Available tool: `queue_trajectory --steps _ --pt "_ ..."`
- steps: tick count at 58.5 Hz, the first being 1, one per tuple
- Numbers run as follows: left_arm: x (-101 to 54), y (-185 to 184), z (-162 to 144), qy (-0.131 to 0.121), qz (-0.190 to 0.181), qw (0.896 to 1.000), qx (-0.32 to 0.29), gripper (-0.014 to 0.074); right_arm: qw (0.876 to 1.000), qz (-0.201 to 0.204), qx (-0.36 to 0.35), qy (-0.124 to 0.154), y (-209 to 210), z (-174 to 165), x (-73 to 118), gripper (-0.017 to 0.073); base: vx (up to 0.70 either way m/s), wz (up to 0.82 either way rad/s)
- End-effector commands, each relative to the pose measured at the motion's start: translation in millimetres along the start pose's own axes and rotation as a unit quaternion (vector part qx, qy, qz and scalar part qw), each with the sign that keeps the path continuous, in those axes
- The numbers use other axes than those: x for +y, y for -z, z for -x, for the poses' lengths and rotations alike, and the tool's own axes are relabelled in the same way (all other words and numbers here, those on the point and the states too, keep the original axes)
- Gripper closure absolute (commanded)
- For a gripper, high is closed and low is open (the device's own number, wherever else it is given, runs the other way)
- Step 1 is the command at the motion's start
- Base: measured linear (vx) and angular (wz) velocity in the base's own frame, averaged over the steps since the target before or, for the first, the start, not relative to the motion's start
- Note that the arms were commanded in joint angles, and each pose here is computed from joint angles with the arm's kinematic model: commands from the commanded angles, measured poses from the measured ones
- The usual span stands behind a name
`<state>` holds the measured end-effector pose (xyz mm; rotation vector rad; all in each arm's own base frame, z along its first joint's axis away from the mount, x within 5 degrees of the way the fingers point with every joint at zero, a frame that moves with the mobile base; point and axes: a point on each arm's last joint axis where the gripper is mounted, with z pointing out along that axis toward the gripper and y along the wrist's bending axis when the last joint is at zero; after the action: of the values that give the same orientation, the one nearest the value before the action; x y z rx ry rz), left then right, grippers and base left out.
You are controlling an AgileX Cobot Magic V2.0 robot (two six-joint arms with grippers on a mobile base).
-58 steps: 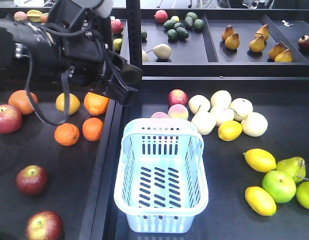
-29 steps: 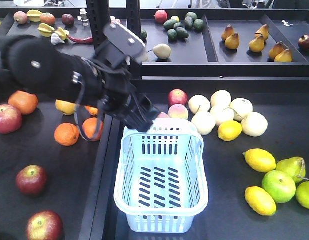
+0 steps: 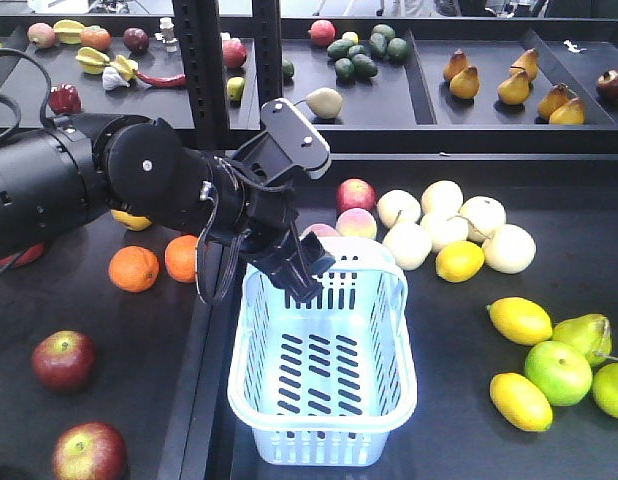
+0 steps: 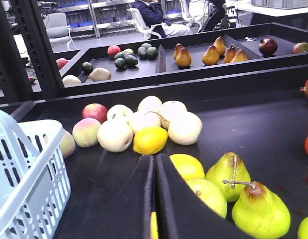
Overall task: Pick three apples into basket with both arms
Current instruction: 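Close the left gripper on the basket handle and lift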
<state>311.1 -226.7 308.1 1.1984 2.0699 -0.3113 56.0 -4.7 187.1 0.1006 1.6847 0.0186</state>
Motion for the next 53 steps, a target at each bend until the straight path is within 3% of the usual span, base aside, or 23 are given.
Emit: queue_trajectory --steps 1,14,40,53 --pt "2.3 23.1 19.5 -0.01 0.027 0.998 -0.06 0.0111 0.999 0.01 -0.035 0.012 0.3 3.0 1.8 0.0567 0.0 0.0" --pt "5.7 23.3 19.7 -0.031 0.047 0.997 -0.06 0.0111 0.999 0.01 -0.035 0.012 0.3 3.0 1.8 0.0567 0.0 0.0" --pt "8.3 -21.1 5.2 -0.015 0.028 0.999 -0.018 0.0111 0.999 0.01 -0.035 0.012 0.3 3.0 1.8 0.0567 0.0 0.0" --pt "11.1 -35.0 2.5 -0.016 0.035 0.999 -0.021 0.0111 0.999 0.01 -0.035 0.012 0.3 3.0 1.8 0.0567 0.0 0.0"
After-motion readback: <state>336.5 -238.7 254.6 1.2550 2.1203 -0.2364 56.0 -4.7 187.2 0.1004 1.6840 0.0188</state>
